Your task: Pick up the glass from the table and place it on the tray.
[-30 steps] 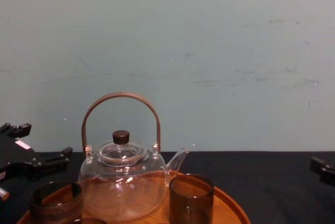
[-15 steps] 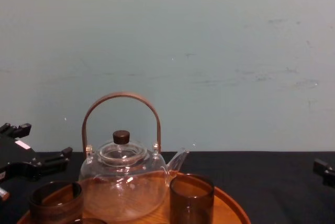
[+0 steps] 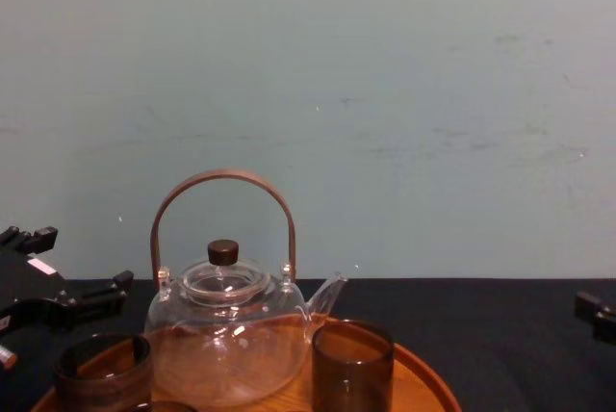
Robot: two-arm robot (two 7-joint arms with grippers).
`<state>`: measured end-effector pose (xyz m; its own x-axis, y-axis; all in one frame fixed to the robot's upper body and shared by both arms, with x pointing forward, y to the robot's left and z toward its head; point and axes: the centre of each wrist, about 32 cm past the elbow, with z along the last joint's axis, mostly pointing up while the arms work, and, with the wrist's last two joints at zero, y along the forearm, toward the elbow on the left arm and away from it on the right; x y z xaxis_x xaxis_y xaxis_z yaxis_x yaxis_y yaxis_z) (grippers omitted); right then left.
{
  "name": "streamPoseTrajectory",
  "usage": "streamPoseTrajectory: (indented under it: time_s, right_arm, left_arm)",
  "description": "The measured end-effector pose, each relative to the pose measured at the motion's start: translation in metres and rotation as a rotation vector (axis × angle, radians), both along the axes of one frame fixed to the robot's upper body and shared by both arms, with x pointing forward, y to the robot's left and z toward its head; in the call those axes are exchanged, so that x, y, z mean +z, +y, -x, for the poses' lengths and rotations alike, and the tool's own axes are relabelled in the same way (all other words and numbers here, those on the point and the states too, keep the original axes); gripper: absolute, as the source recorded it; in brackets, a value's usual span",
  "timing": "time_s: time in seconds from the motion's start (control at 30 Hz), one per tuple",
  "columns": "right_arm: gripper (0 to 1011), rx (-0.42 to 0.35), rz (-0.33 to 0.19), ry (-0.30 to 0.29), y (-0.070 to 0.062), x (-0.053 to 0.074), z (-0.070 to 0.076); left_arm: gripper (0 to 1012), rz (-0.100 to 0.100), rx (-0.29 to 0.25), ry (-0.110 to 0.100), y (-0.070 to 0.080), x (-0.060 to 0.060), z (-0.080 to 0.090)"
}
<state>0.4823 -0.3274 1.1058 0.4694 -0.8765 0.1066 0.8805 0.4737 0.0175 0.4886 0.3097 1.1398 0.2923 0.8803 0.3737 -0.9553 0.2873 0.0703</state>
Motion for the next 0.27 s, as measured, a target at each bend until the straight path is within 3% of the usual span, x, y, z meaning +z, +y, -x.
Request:
streamPoseTrajectory:
  time_s: [0.27]
  right_arm:
    - [1002,0.001,0.000,0.000,0.0001,0.0000,0.0000]
  left_arm:
    - [1001,0.000,0.000,0.000,0.0000,0.0000,0.0000]
